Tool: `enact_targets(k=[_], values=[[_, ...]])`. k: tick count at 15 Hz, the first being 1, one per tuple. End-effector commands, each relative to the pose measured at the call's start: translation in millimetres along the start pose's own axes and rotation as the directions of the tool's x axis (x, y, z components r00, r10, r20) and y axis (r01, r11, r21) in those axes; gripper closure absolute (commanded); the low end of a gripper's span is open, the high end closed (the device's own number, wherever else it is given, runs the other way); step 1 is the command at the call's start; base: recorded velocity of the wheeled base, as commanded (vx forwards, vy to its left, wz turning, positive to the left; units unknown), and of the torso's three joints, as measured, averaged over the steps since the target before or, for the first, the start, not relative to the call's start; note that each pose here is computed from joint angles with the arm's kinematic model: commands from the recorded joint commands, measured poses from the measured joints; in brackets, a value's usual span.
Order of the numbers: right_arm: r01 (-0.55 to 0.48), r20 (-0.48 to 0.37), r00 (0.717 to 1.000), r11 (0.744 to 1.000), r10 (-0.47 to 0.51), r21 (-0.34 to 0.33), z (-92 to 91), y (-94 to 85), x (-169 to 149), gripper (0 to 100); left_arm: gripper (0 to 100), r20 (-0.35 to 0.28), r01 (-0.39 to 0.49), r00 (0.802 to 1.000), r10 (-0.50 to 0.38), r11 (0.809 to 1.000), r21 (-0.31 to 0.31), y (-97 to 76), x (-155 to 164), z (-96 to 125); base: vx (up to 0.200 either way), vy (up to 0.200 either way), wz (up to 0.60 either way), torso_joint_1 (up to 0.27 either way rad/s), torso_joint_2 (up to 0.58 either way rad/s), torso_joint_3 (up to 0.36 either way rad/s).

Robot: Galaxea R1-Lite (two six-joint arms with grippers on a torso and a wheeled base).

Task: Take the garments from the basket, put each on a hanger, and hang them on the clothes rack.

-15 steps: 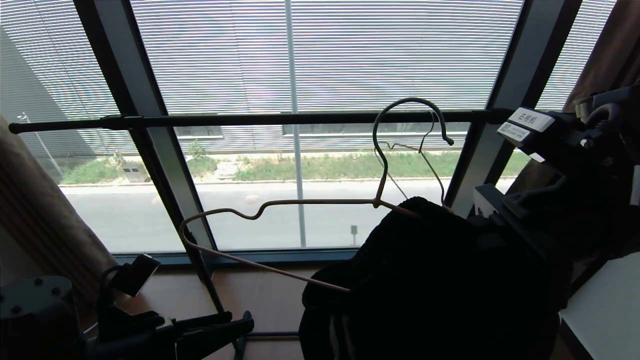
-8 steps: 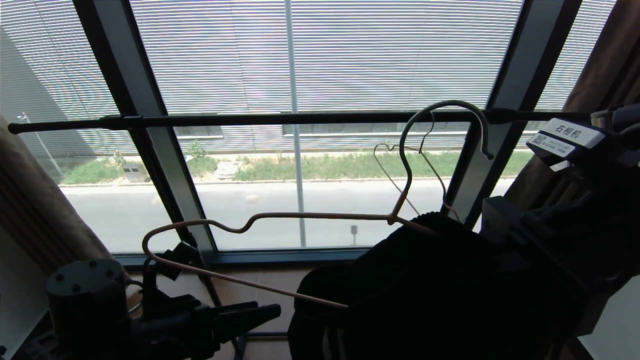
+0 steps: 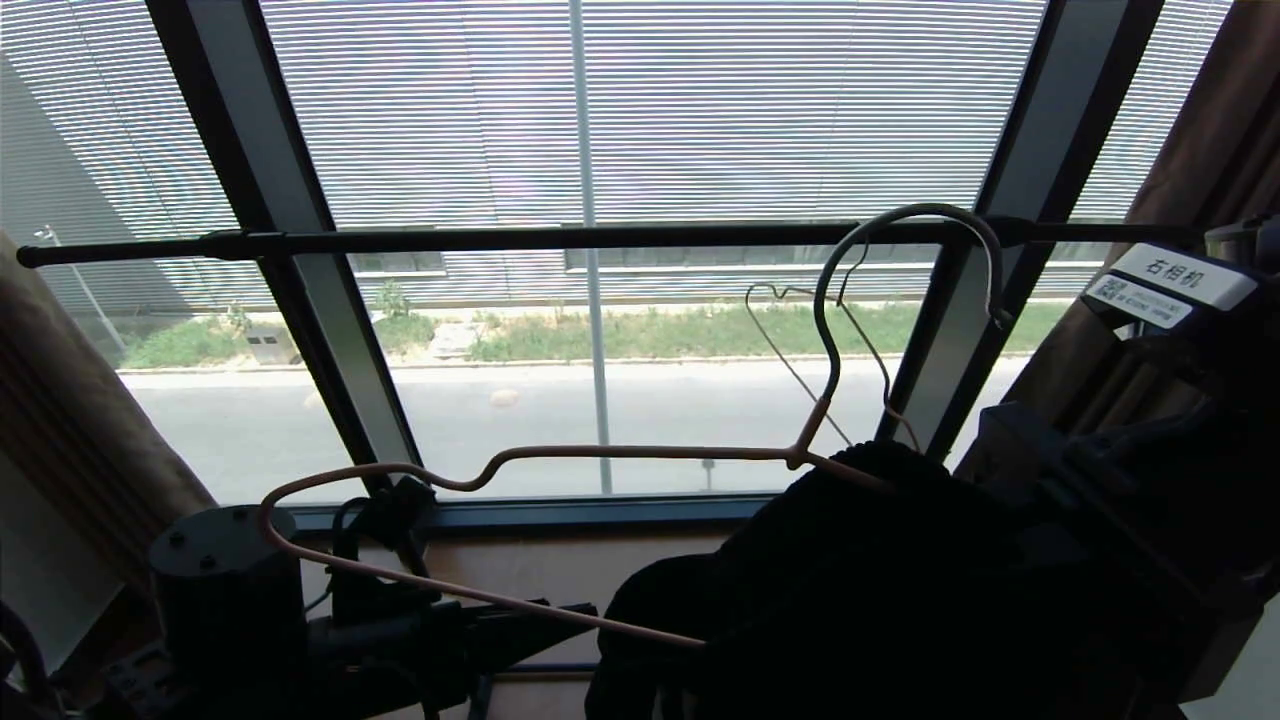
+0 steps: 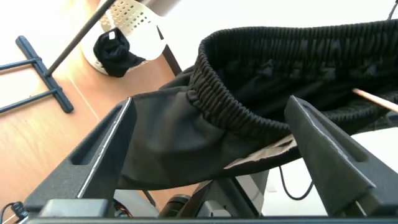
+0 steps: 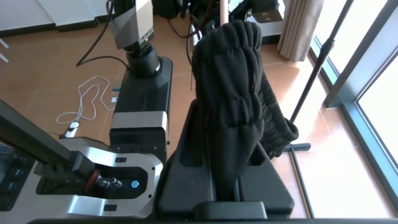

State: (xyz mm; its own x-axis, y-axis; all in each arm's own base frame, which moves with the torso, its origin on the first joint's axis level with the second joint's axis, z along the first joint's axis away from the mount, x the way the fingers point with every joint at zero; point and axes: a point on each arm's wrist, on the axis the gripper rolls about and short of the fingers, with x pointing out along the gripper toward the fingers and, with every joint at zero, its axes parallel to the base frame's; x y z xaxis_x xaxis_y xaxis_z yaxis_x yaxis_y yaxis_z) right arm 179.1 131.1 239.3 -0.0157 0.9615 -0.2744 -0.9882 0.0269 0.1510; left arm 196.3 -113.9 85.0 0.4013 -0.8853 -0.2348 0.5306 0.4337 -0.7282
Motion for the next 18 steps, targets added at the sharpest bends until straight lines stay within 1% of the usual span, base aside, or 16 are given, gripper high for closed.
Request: enact_targets(k=[1, 6, 7, 8, 9, 11, 12, 14, 15, 16, 18], values=[[-0.007, -0.001, 1.000, 1.000, 0.007, -0.003, 0.3, 1.0, 1, 100, 0, -0.019, 0.015, 1.000, -0.015, 1.000, 0.006, -0.9, 8, -1, 0.000, 0.000, 0.00, 0.000, 0.00, 0.000], [-0.009, 0.003, 1.000, 1.000, 0.009, -0.009, 1.5, 3.0, 0, 100, 0, -0.039, 0.025, 0.999, -0.025, 1.000, 0.007, -1.9, 14, -3, 0.000, 0.000, 0.00, 0.000, 0.00, 0.000], [-0.031, 0.010, 0.999, 0.999, 0.031, -0.022, 3.3, 6.3, 1, 100, 0, -0.067, 0.030, 0.997, -0.029, 1.000, 0.004, -1.9, 18, -8, 0.000, 0.000, 0.00, 0.000, 0.00, 0.000], [-0.033, 0.012, 0.999, 0.999, 0.033, -0.026, 3.6, 7.2, 1, 100, 0, -0.075, 0.034, 0.997, -0.033, 0.999, 0.005, -2.8, 21, -10, 0.000, 0.000, 0.00, 0.000, 0.00, 0.000], [-0.044, 0.012, 0.999, 0.998, 0.045, -0.044, 4.1, 8.9, 2, 100, 0, -0.080, 0.038, 0.996, -0.037, 0.999, 0.008, -3.2, 23, -10, 0.000, 0.000, 0.00, 0.000, 0.00, 0.000], [-0.046, 0.013, 0.999, 0.997, 0.047, -0.053, 4.5, 10.8, 2, 100, 0, -0.082, 0.040, 0.996, -0.039, 0.999, 0.010, -3.2, 25, -10, 0.000, 0.000, 0.00, 0.000, 0.00, 0.000], [-0.059, 0.009, 0.998, 0.997, 0.059, -0.054, 2.2, 14.2, 3, 100, 0, -0.077, 0.036, 0.996, -0.035, 0.999, 0.009, -2.0, 28, -9, 0.000, 0.000, 0.00, 0.000, 0.00, 0.000], [-0.062, 0.002, 0.998, 0.997, 0.062, -0.055, -1.1, 15.3, 3, 100, 0, -0.060, 0.040, 0.997, -0.039, 0.999, 0.015, -2.8, 29, -5, 0.000, 0.000, 0.00, 0.000, 0.00, 0.000], [-0.064, -0.006, 0.998, 0.996, 0.063, -0.064, -5.2, 14.8, 4, 100, 0, -0.014, 0.041, 0.999, -0.040, 0.999, 0.030, -3.4, 28, 1, 0.000, 0.000, 0.00, 0.000, 0.00, 0.000], [-0.064, -0.006, 0.998, 0.996, 0.063, -0.064, -5.0, 14.5, 4, 100, 0, -0.003, 0.047, 0.999, -0.047, 0.998, 0.029, -4.1, 27, 2, 0.000, 0.000, 0.00, 0.000, 0.00, 0.000], [-0.065, -0.002, 0.998, 0.995, 0.065, -0.071, -3.0, 13.9, 5, 100, 0, -0.019, 0.046, 0.999, -0.045, 0.999, 0.022, -3.8, 28, -2, 0.000, 0.000, 0.00, 0.000, 0.00, 0.000]])
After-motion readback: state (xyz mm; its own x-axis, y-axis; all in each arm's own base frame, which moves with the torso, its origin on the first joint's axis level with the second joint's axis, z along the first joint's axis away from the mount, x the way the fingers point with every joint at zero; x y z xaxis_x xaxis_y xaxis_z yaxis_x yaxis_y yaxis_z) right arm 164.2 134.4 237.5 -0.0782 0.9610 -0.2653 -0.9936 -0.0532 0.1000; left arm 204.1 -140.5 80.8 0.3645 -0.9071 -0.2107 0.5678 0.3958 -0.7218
